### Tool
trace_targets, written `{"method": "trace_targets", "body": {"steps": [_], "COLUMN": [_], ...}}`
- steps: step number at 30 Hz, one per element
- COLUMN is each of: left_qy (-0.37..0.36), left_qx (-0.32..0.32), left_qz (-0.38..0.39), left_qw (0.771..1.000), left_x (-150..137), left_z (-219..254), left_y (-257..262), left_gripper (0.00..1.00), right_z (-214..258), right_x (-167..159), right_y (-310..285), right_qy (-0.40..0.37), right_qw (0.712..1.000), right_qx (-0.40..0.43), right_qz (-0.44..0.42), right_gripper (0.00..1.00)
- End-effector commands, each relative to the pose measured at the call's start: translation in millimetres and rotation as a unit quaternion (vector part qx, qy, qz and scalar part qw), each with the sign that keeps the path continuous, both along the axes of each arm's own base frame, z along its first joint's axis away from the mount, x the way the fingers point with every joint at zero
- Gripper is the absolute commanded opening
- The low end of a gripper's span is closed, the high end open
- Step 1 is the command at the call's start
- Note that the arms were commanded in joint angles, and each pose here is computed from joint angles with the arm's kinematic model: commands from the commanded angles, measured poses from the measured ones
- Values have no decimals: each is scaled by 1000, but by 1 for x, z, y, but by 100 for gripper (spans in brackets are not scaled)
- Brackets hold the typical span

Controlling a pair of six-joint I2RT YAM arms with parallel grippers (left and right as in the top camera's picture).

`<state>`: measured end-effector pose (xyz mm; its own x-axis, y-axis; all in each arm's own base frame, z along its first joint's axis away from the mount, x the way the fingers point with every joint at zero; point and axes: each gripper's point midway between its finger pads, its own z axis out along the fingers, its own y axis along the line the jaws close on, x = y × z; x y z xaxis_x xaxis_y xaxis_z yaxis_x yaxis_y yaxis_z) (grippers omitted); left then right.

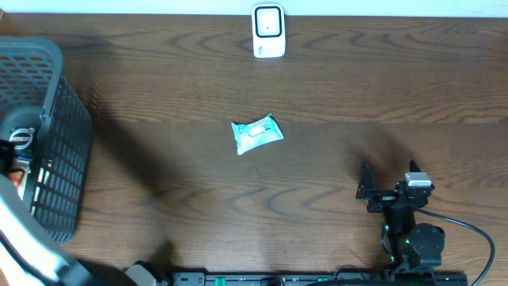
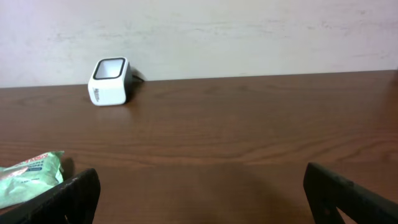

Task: Scan the item barcode
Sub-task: 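Reach the left gripper into the basket and grasp the orange Kleenex pack, then place the orange Kleenex pack on the table left of the wipes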

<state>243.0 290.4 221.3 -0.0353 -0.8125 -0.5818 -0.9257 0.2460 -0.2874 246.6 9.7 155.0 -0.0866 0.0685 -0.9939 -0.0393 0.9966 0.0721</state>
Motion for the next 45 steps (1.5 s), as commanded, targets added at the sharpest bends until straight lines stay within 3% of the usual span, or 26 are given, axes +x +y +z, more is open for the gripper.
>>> {"method": "trace_targets", "body": {"steps": [1,9,13,18,26,36,45], "left_qy": [-106,-245,-243,-148,29,189,238], "left_qx": [65,141,131,93,56,-32,-77], "left_qz": [-6,-128,-283,-412,-492,-482,-482], "left_qw": [992,951,919,894,868,855,839], "left_x": [1,15,45,70,98,127,135], "left_z": [75,171,172,122,25,-105,-170], "left_y": [-14,-89,-167,-235,-298,-324,-334], "left_gripper": [7,7,7,7,7,7,7], "right_z": [-2,-2,-2,-2,-2,-2,-2], "right_x": [0,0,0,0,0,0,0], "right_y": [-1,-1,-1,-1,-1,-1,-1], "right_qy": [2,2,2,2,2,2,2], "right_qw": [1000,1000,1000,1000,1000,1000,1000], "right_qx": [-4,-4,-4,-4,-4,-4,-4], "right_qz": [-1,-1,-1,-1,-1,-1,-1], "right_gripper": [99,99,99,99,99,99,99]}}
